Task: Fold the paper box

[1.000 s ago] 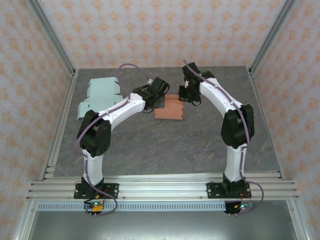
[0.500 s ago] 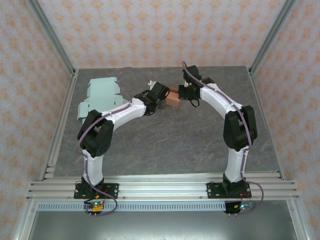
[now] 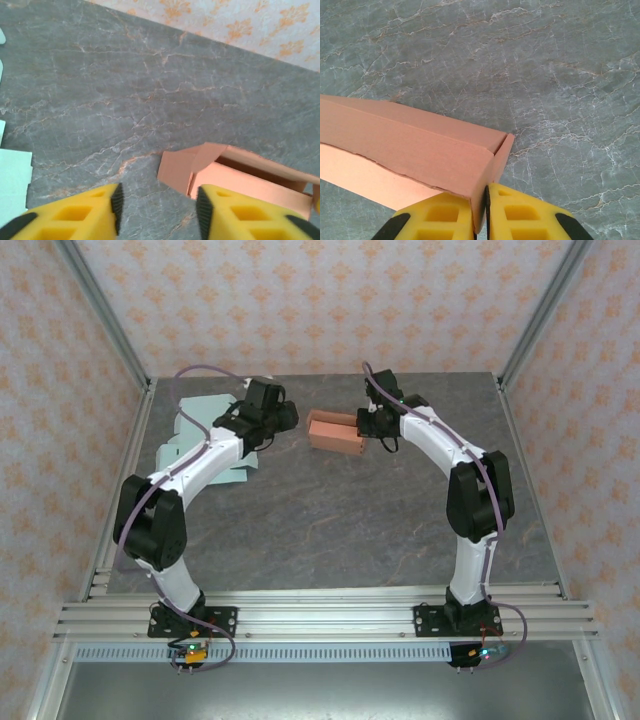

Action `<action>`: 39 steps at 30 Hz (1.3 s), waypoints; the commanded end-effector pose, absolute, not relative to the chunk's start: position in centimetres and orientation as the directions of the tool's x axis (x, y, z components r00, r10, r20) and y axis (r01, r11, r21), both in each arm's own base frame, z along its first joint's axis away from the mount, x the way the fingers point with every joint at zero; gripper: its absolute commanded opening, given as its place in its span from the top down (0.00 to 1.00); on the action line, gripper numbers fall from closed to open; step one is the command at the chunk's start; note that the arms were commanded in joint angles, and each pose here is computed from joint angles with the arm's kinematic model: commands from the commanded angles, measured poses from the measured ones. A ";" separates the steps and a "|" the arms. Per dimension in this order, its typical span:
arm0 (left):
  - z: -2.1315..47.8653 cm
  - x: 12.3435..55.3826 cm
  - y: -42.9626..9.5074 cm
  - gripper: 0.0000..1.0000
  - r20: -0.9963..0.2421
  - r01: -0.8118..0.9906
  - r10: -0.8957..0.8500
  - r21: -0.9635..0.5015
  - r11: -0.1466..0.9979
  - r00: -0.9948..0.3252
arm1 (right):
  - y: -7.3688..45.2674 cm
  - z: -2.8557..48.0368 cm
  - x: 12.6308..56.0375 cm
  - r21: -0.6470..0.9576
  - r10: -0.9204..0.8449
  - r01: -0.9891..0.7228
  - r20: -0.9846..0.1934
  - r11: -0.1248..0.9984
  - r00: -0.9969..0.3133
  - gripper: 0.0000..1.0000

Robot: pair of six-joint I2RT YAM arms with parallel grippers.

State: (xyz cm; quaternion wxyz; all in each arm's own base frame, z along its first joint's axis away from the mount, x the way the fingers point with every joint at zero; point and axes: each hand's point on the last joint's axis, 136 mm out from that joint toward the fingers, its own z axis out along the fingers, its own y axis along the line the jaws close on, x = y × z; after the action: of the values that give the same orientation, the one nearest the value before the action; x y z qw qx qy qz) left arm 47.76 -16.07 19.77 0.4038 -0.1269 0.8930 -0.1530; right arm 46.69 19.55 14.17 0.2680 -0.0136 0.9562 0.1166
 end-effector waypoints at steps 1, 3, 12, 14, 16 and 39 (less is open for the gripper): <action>19.5 48.0 -16.8 0.47 -0.664 -0.056 -0.342 -0.411 0.910 -0.665 | 19.9 15.2 47.2 0.198 -0.006 -0.131 -0.531 0.972 -0.847 0.87; 19.0 48.7 -17.3 0.44 -0.664 -0.011 -0.308 -0.411 0.912 -0.681 | 20.0 15.3 47.3 0.193 -0.023 -0.148 -0.533 0.970 -0.846 0.87; 17.9 50.1 -19.8 0.36 -0.665 0.124 -0.245 -0.456 0.881 -0.706 | 20.2 14.4 47.5 0.158 -0.111 -0.219 -0.507 0.963 -0.855 0.87; 17.6 49.7 -19.7 0.34 -0.691 0.152 -0.225 -0.439 0.886 -0.687 | 20.2 14.2 47.6 0.158 -0.117 -0.220 -0.491 0.963 -0.863 0.87; 17.5 49.3 -19.2 0.31 -0.724 0.173 -0.207 -0.413 0.894 -0.658 | 20.3 14.1 47.6 0.161 -0.121 -0.226 -0.489 0.961 -0.864 0.87; 14.0 43.5 -22.0 0.00 -0.939 0.732 0.267 0.026 0.681 -0.216 | 20.2 12.8 47.6 0.185 -0.212 -0.320 -0.443 0.929 -0.871 0.87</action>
State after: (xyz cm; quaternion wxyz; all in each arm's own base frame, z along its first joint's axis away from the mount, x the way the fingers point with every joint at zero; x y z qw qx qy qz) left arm 43.06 -21.44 13.09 0.4960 0.2905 0.7856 -0.2290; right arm 47.81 19.93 13.14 0.2273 -0.1208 0.9588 0.1203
